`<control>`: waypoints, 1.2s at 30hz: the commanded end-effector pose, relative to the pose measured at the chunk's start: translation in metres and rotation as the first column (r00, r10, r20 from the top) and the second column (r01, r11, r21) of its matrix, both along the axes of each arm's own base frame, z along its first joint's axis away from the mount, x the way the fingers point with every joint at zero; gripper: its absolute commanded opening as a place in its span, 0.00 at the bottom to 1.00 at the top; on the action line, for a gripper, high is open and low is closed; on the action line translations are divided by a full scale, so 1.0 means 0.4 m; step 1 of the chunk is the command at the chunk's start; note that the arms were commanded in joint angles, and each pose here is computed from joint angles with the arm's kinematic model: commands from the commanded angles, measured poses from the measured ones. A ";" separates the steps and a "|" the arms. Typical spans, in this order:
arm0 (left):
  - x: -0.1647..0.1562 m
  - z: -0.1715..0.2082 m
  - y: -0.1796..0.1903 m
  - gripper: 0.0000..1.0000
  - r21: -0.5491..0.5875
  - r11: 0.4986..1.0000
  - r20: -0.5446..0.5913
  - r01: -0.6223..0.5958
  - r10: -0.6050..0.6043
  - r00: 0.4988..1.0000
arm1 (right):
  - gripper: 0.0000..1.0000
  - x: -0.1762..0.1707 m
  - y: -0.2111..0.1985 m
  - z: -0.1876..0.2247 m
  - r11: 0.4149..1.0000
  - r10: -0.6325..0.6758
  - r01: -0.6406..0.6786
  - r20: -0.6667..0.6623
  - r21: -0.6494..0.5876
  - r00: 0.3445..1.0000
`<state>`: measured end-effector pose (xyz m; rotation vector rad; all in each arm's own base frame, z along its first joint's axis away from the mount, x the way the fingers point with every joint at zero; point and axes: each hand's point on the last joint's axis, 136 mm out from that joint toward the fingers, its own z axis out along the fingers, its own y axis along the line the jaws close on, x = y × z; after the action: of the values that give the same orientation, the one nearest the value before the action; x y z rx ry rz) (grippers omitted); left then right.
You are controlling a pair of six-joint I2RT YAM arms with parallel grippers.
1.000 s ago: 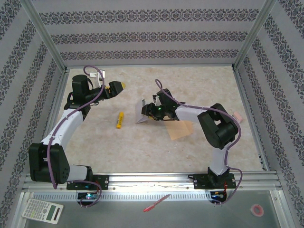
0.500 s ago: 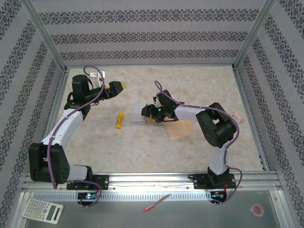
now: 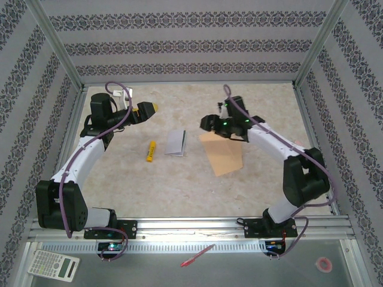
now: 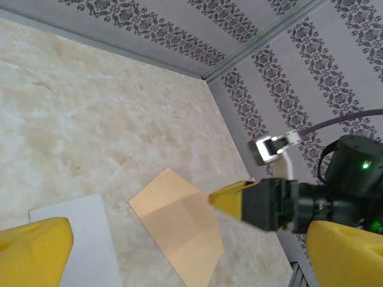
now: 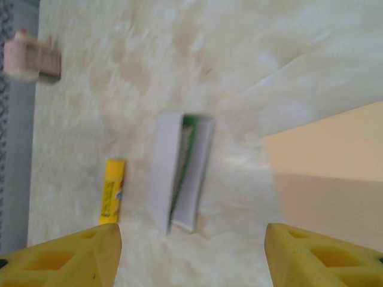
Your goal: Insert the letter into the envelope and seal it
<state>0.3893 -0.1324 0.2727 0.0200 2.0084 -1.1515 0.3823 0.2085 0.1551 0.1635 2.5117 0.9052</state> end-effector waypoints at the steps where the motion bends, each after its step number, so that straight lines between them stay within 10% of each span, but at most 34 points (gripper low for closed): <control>1: 0.016 0.013 0.008 1.00 0.086 0.996 0.031 -0.015 0.013 0.999 | 0.65 -0.038 -0.123 -0.039 0.993 -0.038 0.033 -0.048 -0.116 0.998; 13: 0.008 -0.046 -0.103 1.00 0.359 0.931 0.009 0.064 -0.072 0.997 | 0.65 -0.069 -0.330 -0.128 0.965 -0.129 0.099 -0.111 -0.242 0.985; 36: 0.017 -0.097 -0.202 1.00 0.323 0.934 -0.044 0.155 -0.149 0.988 | 0.59 -0.117 -0.333 -0.291 0.963 -0.128 0.068 -0.220 -0.263 0.967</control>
<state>0.3946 -0.2081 0.2219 0.3183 2.2505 -0.8939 0.3361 0.0721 0.0473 0.3547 2.7751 0.5572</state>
